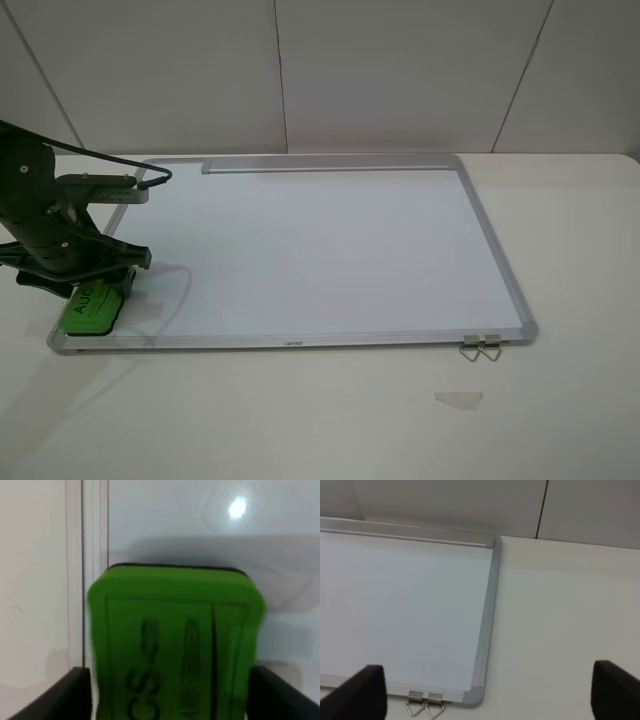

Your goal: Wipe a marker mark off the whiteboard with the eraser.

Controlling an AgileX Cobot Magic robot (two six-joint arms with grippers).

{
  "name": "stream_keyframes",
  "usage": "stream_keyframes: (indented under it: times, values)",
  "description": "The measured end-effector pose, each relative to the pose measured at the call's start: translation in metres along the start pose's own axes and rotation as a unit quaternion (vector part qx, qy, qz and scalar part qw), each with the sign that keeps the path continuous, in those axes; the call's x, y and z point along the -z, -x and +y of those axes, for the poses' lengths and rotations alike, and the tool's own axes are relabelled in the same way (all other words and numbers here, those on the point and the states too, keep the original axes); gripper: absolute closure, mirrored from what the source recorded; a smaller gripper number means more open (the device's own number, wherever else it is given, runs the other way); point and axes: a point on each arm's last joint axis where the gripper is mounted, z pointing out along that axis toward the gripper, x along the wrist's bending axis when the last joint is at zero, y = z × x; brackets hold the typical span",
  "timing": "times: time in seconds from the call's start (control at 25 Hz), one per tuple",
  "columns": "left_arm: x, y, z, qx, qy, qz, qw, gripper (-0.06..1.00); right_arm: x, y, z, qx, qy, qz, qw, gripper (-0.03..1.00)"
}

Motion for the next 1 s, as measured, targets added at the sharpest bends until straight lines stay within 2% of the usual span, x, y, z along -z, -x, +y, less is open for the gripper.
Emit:
stream_keyframes:
  times: [0.12,0.36,0.56,0.72,0.88,1.0]
  values:
    - [0.0,-0.001,-0.002,0.0,-0.009,0.005,1.0,0.19,0.0,0.0,0.0,0.0,0.0,0.0,1.0,0.15]
    - [0.0,-0.003,-0.005,0.001,-0.029,0.015,0.999,0.18,0.0,0.0,0.0,0.0,0.0,0.0,1.0,0.15]
    - [0.012,-0.008,0.004,0.011,-0.066,0.033,0.997,0.18,0.0,0.0,0.0,0.0,0.0,0.0,1.0,0.15]
    - [0.034,-0.021,0.021,-0.013,-0.121,0.044,0.992,0.18,0.0,0.0,0.0,0.0,0.0,0.0,1.0,0.15]
    - [0.057,-0.039,0.034,-0.032,-0.18,0.002,0.983,0.18,0.0,0.0,0.0,0.0,0.0,0.0,1.0,0.15]
    - [0.068,-0.047,0.041,-0.045,-0.19,-0.017,0.981,0.18,0.0,0.0,0.0,0.0,0.0,0.0,1.0,0.15]
